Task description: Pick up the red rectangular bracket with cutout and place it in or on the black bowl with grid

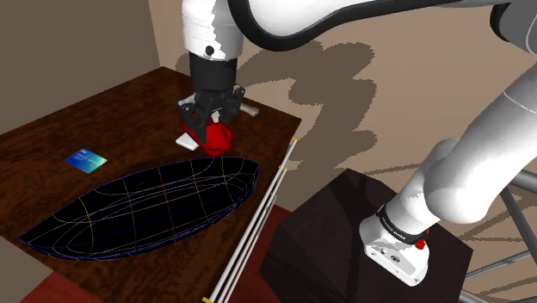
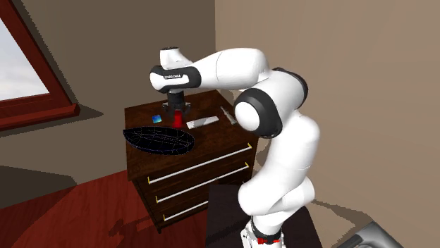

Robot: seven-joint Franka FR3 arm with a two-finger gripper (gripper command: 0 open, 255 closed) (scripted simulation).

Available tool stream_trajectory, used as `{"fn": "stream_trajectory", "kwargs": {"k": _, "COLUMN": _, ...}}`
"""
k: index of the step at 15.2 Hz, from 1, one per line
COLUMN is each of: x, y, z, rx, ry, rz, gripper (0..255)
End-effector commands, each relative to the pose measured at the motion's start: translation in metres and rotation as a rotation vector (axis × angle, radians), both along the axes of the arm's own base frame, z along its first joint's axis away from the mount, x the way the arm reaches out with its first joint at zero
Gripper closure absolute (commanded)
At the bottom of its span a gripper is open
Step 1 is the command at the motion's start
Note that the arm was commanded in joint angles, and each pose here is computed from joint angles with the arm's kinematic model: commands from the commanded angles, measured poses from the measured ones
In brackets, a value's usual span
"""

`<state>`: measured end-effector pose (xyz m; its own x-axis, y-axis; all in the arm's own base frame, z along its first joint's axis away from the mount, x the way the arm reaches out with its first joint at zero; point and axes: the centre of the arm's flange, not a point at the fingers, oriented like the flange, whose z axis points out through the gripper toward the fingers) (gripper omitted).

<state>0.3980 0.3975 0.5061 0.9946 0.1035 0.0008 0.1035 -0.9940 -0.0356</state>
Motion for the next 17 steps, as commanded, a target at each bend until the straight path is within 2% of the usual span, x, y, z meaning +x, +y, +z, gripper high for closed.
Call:
{"fn": "stream_trajectory", "kwargs": {"k": 1, "x": -0.008, "y": 0.026, "z": -0.001, "rx": 0.001, "ry": 0.000, "rz": -0.002, "gripper": 255}}
{"fn": "stream_trajectory", "kwargs": {"k": 8, "x": -0.031, "y": 0.123, "z": -0.004, "rx": 0.001, "ry": 0.000, "rz": -0.002, "gripper": 255}}
{"fn": "stream_trajectory", "kwargs": {"k": 17, "x": -0.031, "y": 0.123, "z": -0.051, "rx": 0.001, "ry": 0.000, "rz": -0.002, "gripper": 255}}
